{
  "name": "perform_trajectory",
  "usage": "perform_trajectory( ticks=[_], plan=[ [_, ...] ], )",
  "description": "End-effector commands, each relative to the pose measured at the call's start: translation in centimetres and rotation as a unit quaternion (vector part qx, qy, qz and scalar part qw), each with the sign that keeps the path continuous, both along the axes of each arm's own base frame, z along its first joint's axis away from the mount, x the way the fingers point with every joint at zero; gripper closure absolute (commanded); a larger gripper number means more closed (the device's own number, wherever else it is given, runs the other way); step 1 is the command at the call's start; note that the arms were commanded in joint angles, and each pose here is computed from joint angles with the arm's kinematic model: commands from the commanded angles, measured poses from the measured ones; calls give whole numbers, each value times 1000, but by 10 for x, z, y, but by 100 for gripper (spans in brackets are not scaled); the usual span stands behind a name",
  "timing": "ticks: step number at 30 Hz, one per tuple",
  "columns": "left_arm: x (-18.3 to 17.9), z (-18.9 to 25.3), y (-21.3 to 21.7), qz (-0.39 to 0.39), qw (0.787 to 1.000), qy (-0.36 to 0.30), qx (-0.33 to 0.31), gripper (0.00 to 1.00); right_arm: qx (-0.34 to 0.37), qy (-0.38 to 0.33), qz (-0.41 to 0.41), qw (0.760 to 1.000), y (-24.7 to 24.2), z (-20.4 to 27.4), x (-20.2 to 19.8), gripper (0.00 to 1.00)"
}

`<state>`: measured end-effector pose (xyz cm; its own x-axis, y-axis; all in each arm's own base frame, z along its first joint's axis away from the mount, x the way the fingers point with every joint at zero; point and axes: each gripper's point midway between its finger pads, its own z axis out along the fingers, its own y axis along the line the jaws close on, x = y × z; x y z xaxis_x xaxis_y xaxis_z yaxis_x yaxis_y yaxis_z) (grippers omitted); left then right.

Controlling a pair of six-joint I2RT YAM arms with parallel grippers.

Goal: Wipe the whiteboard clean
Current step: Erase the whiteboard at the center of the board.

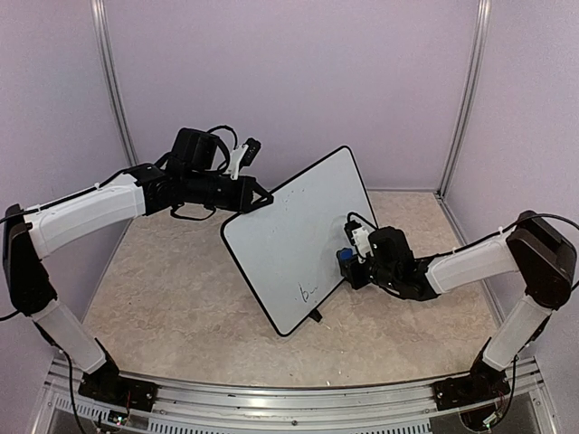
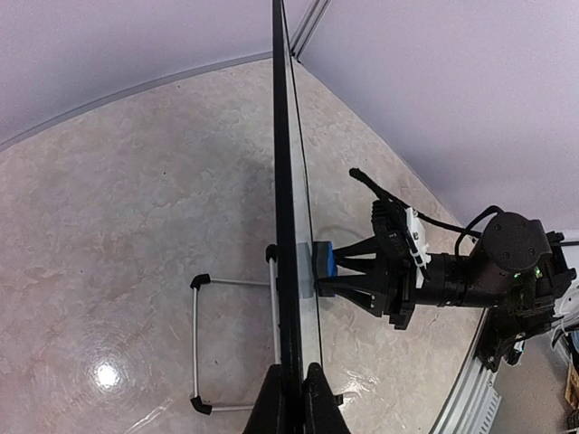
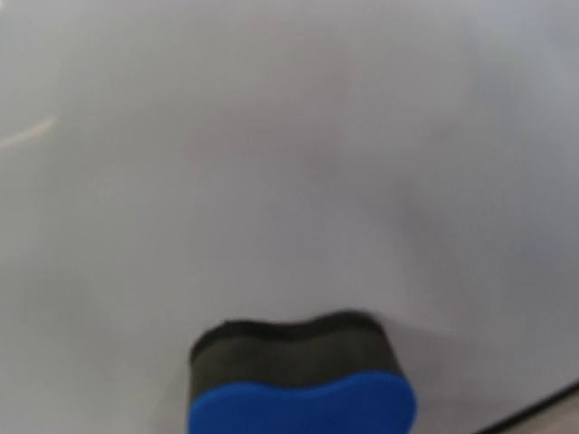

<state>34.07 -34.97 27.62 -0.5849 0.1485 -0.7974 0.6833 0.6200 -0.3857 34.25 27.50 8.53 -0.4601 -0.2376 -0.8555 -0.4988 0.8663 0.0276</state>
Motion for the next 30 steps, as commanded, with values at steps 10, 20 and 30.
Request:
perform_trajectory(
  ticks=[10,20,30],
  plan=[
    [-40,-8,-36,-109,994,-5,-4,100,-46,3,-109,993,-45,-25,37,70],
    [-39,-11,-36,-109,994,-2,-3,100,-48,-30,-129,990,-45,-5,54,71],
    [-38,-13,-37,-109,994,1,-2,100,-24,-38,-88,995,-27,7,59,71]
  ],
)
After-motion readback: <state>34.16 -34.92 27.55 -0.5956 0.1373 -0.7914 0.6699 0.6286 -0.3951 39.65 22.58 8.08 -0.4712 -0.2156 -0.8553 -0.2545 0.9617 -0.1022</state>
